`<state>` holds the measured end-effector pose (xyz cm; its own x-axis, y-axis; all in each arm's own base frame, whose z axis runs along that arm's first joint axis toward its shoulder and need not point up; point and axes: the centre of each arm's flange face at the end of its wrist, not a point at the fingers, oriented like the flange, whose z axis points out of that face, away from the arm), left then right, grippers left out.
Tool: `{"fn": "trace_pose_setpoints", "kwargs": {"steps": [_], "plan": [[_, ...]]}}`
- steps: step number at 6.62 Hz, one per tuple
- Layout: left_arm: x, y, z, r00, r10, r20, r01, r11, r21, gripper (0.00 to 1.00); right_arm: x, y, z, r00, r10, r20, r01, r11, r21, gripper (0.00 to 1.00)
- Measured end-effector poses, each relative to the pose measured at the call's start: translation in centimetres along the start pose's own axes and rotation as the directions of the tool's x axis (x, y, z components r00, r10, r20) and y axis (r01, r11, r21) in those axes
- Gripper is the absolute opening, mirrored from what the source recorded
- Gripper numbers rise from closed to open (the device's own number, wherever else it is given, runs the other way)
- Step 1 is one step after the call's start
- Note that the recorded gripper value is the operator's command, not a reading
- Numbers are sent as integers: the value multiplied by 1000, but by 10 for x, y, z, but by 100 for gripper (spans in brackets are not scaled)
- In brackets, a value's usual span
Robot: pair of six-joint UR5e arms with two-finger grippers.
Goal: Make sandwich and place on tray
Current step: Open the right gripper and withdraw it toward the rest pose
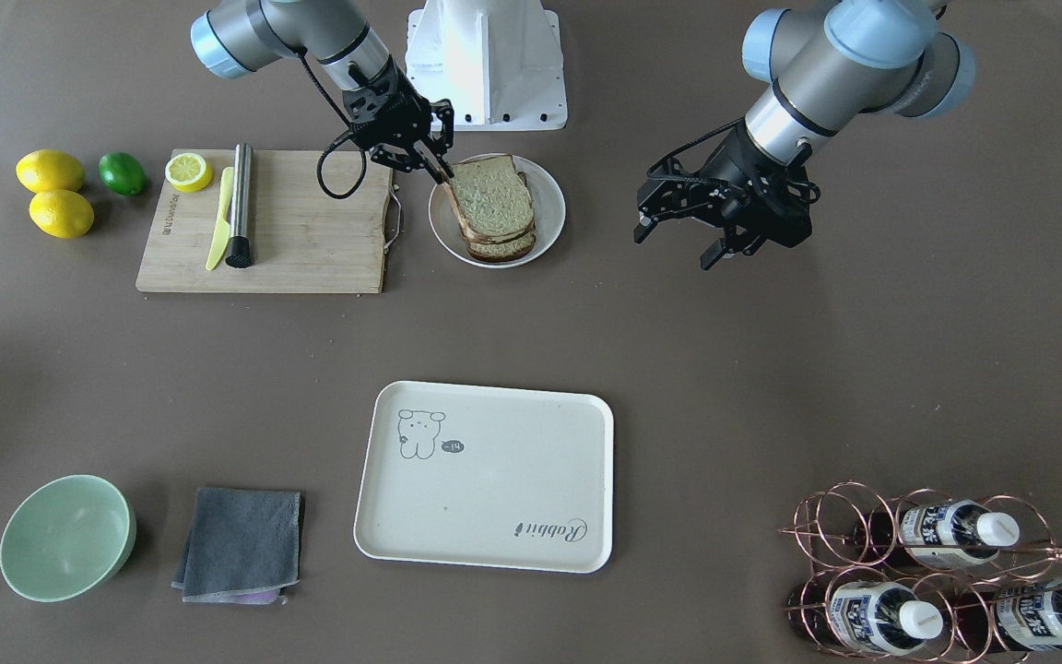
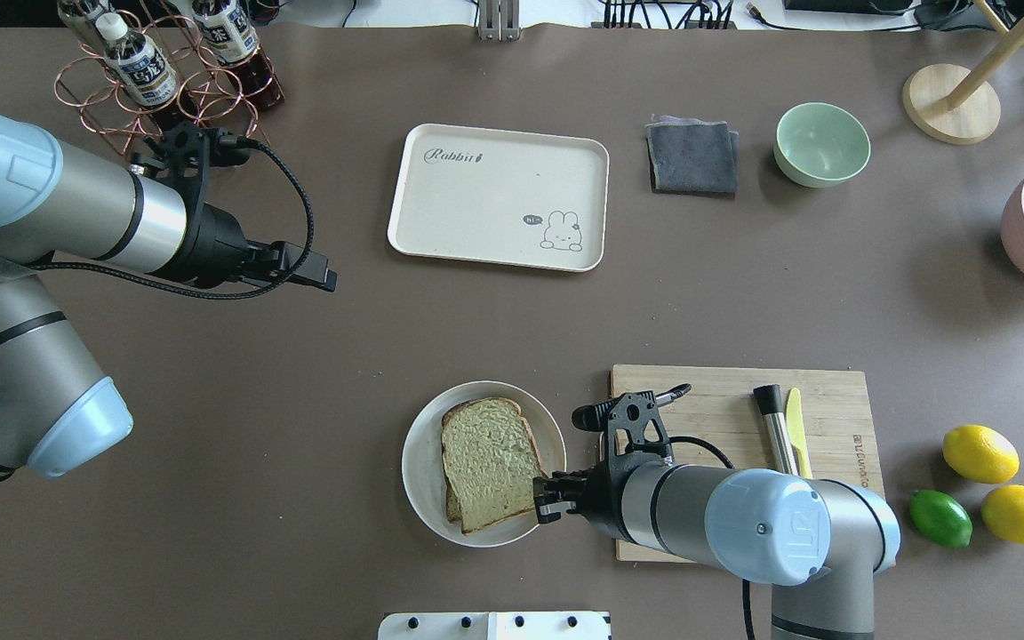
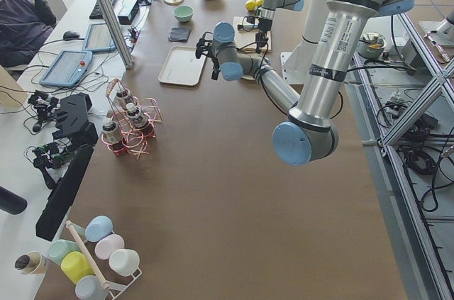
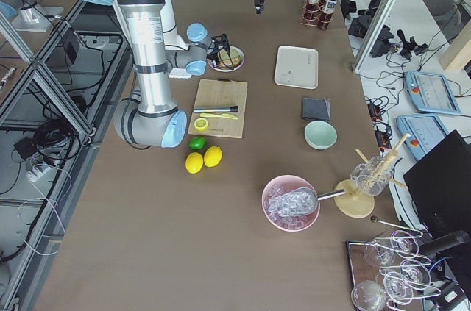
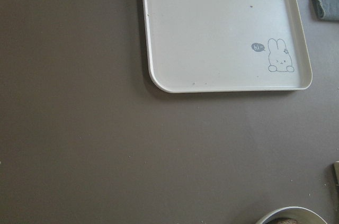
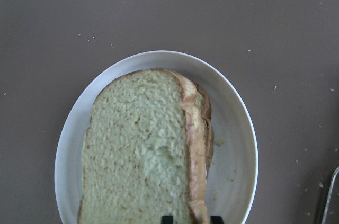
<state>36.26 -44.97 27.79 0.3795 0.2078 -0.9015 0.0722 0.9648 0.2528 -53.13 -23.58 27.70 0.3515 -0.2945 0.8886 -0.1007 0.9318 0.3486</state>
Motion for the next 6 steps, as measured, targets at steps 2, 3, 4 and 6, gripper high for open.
{"fn": "trace_pose_setpoints", "kwargs": {"steps": [2,3,4,6], "plan": [[1,1,1,1000,2,-1,-2,1000,-2,98,5,-15,-11,1000,12,-5,-12,999,37,100],[3,3,3,1000,4,-3,-4,1000,-7,98,27,-36,-18,999,37,-29,-35,998,45,100],[6,8,7,1000,8,-5,-8,1000,-12,98,63,-62,-29,995,73,-63,-71,997,33,100],[21,30,25,1000,-8,-15,8,1000,-19,98,166,-128,-56,963,164,-216,-169,986,-6,100]]}}
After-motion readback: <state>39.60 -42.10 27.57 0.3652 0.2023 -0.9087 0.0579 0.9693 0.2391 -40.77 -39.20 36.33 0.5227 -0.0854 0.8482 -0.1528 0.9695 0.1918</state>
